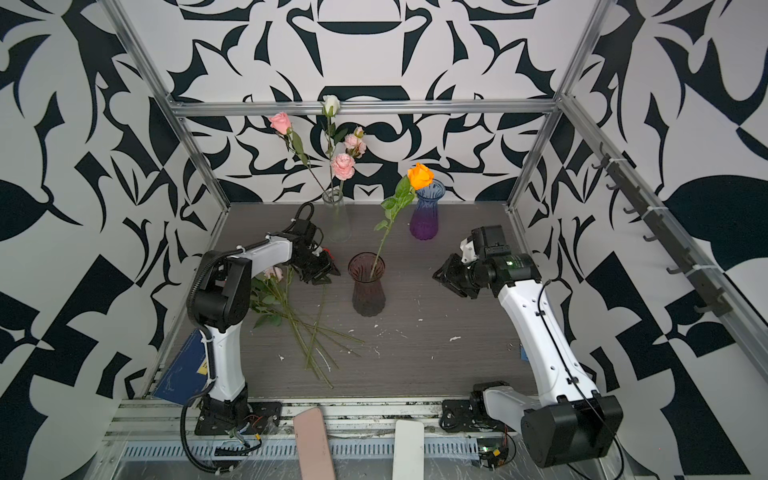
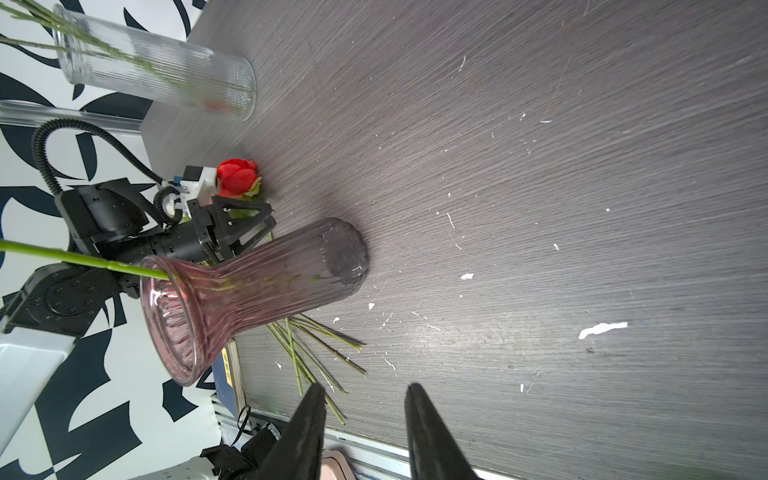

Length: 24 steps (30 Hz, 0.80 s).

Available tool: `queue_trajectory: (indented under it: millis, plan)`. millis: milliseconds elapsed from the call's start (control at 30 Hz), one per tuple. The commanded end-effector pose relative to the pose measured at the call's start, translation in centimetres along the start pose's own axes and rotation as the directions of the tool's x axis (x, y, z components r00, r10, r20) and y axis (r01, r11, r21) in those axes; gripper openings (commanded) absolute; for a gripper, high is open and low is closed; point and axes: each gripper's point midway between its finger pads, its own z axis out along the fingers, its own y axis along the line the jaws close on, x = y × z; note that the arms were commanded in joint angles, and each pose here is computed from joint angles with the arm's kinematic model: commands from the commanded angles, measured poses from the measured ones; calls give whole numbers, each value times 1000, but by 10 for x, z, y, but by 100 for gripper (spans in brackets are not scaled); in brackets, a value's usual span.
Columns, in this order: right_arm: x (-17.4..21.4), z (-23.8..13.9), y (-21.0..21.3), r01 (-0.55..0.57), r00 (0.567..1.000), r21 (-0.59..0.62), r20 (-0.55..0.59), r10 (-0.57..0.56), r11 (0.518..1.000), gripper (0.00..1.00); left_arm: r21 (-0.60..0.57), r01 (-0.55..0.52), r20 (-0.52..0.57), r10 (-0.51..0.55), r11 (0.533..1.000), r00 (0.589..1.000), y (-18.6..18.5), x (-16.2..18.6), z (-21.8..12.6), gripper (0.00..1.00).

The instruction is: Arrange the flowers into the vase

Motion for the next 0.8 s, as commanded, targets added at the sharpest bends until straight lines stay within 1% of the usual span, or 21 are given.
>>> queue_trajectory:
  millis: [0,67,133,200,267,400,467,533,600,767]
  plan:
    - [-3,-1,5,3,1000,-26,10,-3,1000,36,-33,-27,-16,27,999,1000,6,9,-7,47]
    - [-4,0,6,0,1000,-30,11,1,1000,36,22,-72,-1,72,997,997,-12,7,-16,52]
    - [-5,2,5,-8,1000,-31,10,8,999,36,68,-136,42,134,988,990,-31,5,-30,54]
    - [-5,4,6,-15,1000,-35,9,16,999,36,83,-181,88,174,980,981,-40,2,-42,54]
    - [-6,7,6,-25,1000,-42,6,25,999,36,61,-203,117,195,977,974,-39,1,-50,53]
    - [-9,10,7,-36,999,-49,9,36,998,36,-27,-213,119,215,977,969,-22,8,-57,48]
    - [-9,11,6,-40,999,-48,10,40,998,36,-90,-214,100,223,973,970,-7,14,-56,46]
    - [-9,13,5,-46,999,-49,8,47,998,36,-163,-232,64,245,959,968,12,22,-51,46]
    - [-9,16,4,-55,998,-50,8,56,997,36,-212,-240,30,252,947,967,28,30,-46,46]
    - [-10,19,4,-69,998,-56,5,69,996,36,-272,-246,-13,252,930,968,51,43,-36,46]
